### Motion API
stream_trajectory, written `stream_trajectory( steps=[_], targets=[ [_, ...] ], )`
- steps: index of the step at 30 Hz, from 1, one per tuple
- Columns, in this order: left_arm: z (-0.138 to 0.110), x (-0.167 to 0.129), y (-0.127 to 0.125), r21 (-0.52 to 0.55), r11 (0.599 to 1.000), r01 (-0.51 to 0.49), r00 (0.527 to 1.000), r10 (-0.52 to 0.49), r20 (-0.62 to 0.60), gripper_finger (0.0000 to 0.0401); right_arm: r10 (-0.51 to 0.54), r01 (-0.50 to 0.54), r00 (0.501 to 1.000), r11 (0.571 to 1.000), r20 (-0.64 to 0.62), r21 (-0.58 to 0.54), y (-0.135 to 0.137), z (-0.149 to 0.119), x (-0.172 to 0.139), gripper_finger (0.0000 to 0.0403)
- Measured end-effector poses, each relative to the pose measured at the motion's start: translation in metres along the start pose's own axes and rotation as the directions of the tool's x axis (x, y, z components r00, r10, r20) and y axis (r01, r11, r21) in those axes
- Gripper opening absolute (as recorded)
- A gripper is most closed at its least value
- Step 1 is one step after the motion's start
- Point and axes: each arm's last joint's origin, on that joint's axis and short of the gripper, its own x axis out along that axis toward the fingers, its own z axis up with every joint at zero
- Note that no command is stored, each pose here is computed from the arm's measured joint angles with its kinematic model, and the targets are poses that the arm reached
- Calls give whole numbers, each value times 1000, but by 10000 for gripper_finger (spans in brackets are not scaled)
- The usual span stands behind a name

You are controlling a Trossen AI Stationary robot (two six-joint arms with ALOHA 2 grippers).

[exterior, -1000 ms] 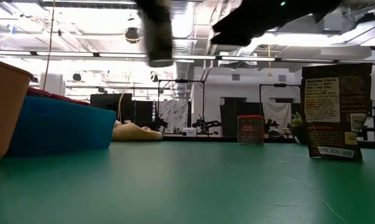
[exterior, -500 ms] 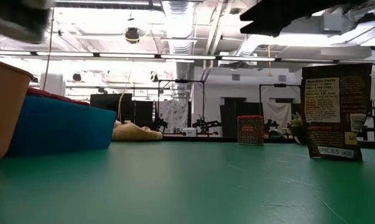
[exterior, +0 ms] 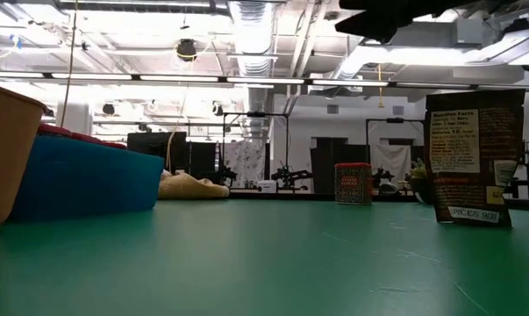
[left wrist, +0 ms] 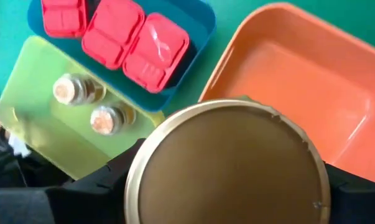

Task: Sort spices by type
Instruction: Put the gold seasoning bottle into the red bin

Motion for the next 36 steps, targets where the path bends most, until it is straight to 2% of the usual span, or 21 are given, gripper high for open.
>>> stream_trajectory(
  steps=[5,13,25,36],
  targets=[
    [-18,9,-4,-19,1000,-24,1000,24,2,273,2,-2,1000,1000,0,19,1,0,0,352],
    [-42,35,-2,-12,993,-115,993,115,-2,274,7,-7,1000,1000,22,25,2,2,0,352],
    [-51,69,-3,-40,995,-97,995,96,-16,276,6,-7,1000,1000,24,27,2,2,0,336],
    [-43,72,5,-39,988,-149,986,145,-84,324,13,-13,1000,1000,24,23,3,2,0,335]
  ],
)
